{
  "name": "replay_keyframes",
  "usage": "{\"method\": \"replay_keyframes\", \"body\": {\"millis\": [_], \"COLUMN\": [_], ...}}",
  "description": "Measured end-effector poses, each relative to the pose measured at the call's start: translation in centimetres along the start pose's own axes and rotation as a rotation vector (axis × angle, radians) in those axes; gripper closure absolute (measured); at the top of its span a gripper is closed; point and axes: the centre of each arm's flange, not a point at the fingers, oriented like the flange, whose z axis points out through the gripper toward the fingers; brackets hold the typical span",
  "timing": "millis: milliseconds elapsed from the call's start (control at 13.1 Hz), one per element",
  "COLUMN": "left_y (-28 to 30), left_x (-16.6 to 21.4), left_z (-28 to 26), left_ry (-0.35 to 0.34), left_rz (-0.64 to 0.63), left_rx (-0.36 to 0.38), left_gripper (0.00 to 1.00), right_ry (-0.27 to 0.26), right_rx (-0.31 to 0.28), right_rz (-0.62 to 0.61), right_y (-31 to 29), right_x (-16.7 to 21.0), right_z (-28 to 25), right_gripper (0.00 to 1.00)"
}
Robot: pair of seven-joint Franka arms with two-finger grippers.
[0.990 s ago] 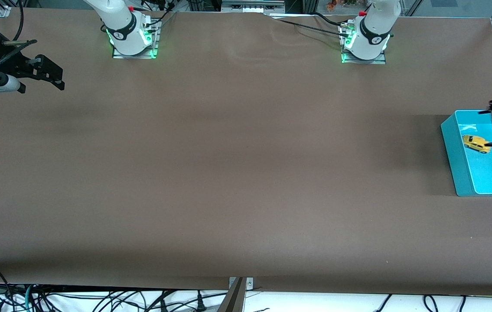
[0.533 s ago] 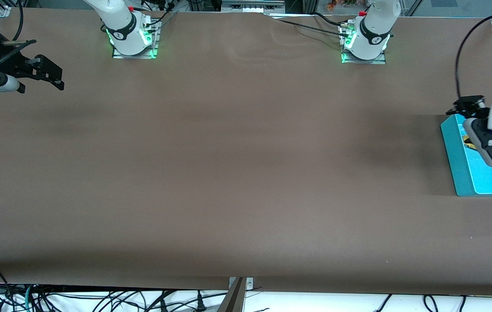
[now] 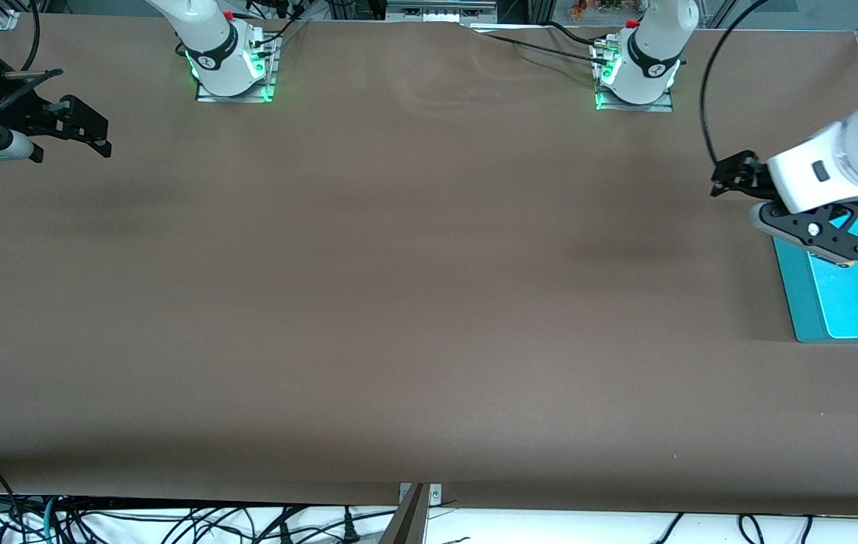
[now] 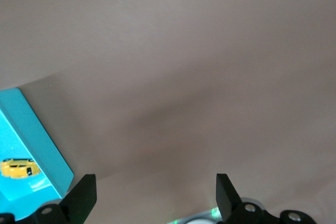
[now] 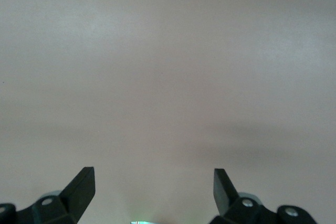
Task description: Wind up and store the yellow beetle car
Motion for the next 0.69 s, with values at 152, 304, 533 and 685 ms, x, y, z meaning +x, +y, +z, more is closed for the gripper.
{"method": "replay_keyframes", "body": {"millis": [152,304,533,685], "left_y": [0.0,-0.8,0.5,0.3], "left_x": [-0.6,-2.0,-3.9,-4.0], "left_z": [-0.1,-0.1,0.4,0.7], "left_ry": [0.080,0.134,0.141,0.140], "left_rz": [-0.091,-0.159,-0.263,-0.280], "left_rx": [0.029,0.047,0.054,0.054], "left_gripper": [0.00,0.00,0.00,0.00], "right_ry": [0.000,0.000,0.000,0.000], "right_rx": [0.000,0.000,0.000,0.000], "right_rz": [0.000,0.000,0.001,0.001], "right_y": [0.0,0.0,0.1,0.1], "right_x": [0.0,0.0,0.0,0.0], "right_z": [0.0,0.0,0.0,0.0], "right_gripper": [0.00,0.00,0.00,0.00]}}
